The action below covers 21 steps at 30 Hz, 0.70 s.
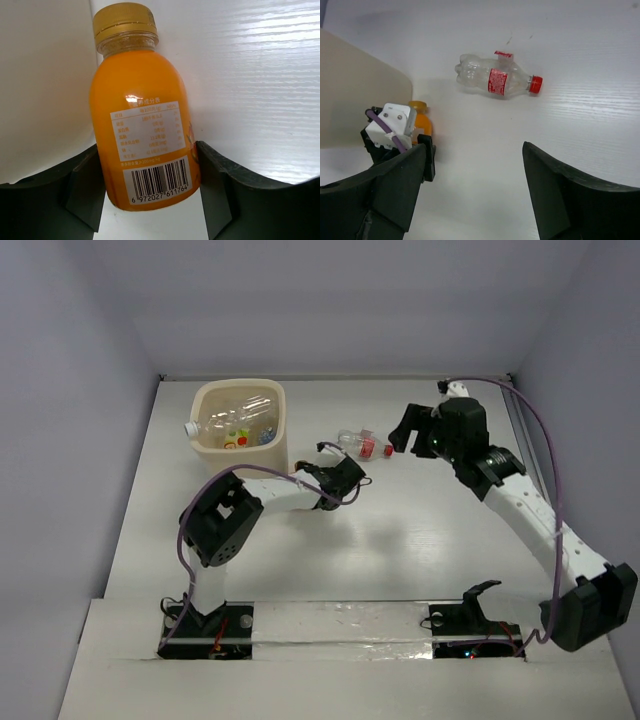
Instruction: Put the plastic bottles in the bin
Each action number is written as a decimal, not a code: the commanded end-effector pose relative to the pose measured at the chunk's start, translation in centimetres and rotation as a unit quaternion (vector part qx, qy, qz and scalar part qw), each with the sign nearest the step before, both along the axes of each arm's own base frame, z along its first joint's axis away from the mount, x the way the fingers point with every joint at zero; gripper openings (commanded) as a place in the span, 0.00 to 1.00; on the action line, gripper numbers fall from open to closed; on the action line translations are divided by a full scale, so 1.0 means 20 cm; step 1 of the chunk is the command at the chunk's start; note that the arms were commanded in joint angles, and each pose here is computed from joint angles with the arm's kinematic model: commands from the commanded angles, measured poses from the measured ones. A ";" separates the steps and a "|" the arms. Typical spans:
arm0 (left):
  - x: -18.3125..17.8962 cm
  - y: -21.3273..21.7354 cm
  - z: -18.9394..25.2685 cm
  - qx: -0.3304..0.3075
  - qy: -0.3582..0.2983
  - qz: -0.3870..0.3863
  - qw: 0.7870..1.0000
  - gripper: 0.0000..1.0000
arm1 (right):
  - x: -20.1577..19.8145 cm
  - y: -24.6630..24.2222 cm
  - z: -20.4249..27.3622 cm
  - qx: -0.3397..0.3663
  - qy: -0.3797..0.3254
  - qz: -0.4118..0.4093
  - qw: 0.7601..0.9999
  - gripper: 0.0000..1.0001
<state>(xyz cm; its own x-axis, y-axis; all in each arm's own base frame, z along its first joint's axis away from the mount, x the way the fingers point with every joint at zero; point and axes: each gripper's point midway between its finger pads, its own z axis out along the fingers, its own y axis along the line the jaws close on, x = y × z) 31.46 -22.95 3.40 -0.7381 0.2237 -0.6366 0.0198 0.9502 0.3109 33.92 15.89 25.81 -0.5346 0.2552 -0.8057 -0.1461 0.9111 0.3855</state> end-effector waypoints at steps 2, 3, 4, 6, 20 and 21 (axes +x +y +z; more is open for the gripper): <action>-0.01 -0.09 0.19 -0.057 -0.031 -0.009 0.998 0.32 | 0.14 0.10 -0.01 -0.047 0.000 0.097 0.994 0.84; -0.01 -0.09 0.24 -0.068 -0.037 -0.009 0.997 0.30 | 0.15 0.13 -0.04 -0.054 0.008 0.120 0.991 0.84; -0.01 -0.09 0.27 -0.076 -0.041 -0.007 0.996 0.29 | 0.19 0.15 -0.03 -0.074 -0.001 0.136 0.988 0.85; -0.04 -0.14 0.37 -0.103 -0.047 -0.019 0.993 0.28 | 0.25 0.16 -0.15 -0.100 0.031 0.155 0.982 0.86; -0.03 -0.07 1.62 -0.356 -0.183 -0.017 0.916 0.27 | 0.51 0.26 -0.48 -0.236 0.071 0.243 0.938 0.99; 0.01 0.03 1.70 -0.366 -0.198 0.006 0.909 0.27 | 0.51 0.27 -0.51 -0.244 0.076 0.247 0.935 0.99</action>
